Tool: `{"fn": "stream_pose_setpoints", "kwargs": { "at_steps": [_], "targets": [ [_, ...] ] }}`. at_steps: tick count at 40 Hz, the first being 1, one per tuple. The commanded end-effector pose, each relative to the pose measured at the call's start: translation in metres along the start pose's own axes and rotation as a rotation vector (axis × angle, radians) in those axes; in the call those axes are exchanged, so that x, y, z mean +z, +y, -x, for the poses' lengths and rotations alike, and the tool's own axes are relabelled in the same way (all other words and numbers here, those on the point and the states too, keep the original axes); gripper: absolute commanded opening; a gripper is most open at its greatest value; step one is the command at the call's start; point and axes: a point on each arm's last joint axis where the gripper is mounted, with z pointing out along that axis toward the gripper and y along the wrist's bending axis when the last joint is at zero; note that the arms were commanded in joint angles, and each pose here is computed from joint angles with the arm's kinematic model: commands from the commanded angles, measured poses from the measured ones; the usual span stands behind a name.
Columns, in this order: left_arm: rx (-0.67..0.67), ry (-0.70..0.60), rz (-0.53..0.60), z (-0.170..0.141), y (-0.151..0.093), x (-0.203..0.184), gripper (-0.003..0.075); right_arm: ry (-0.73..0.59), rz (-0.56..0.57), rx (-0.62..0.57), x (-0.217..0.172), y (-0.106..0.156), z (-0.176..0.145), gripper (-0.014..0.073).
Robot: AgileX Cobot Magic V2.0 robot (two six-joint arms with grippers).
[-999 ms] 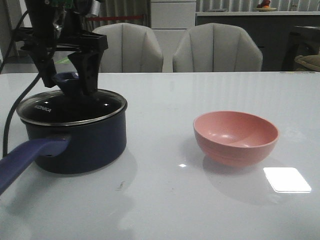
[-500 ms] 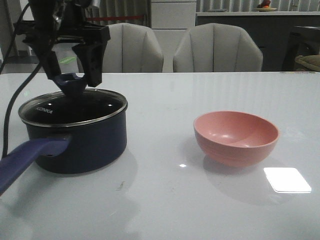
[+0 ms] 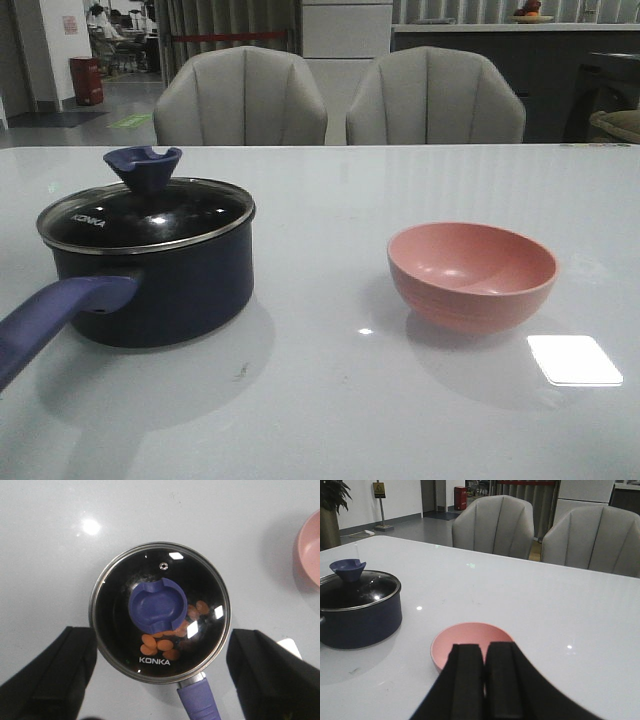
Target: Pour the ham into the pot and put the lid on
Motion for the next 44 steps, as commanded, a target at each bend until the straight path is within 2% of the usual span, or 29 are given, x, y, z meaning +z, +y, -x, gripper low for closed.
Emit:
{"fn": "stream_pose_setpoints", "kwargs": {
  "at_steps": [1, 8, 16, 23, 32, 36, 41, 42, 44],
  "targets": [
    [0.038, -0.173, -0.005, -0.012, -0.003, -0.046, 0.0552, -0.088, -0.021, -0.006, -0.001, -0.002, 0.015, 0.0161],
    [0.039, -0.293, 0.002, -0.053, -0.004, -0.075, 0.0552, -0.088, -0.021, -0.006, -0.001, -0.002, 0.015, 0.0161],
    [0.041, -0.544, 0.02, -0.113, -0.005, -0.103, 0.0552, -0.088, -0.021, -0.006, -0.001, -0.002, 0.015, 0.0161],
    [0.04, -0.698, 0.027, -0.176, -0.006, -0.103, 0.0552, -0.088, -0.021, -0.006, -0.001, -0.002, 0.015, 0.0161],
    [0.034, -0.87, 0.029, -0.247, -0.008, -0.081, 0.0536, -0.088, -0.021, -0.006, -0.001, -0.002, 0.015, 0.0161],
    [0.034, -0.901, 0.031, -0.269, -0.009, -0.072, 0.041, -0.088, -0.021, -0.006, -0.001, -0.002, 0.015, 0.0161],
    [0.033, -0.976, 0.034, -0.283, -0.009, -0.07, 0.0132, -0.088, -0.021, -0.006, -0.001, -0.002, 0.015, 0.0161],
    [0.033, -0.994, 0.035, -0.284, -0.009, -0.07, 0.0095, -0.088, -0.021, -0.006, -0.001, -0.002, 0.015, 0.0161],
    [0.032, -1.016, 0.036, -0.285, -0.009, -0.072, 0.0132, -0.088, -0.021, -0.006, -0.001, -0.002, 0.015, 0.0161]
  ]
}}
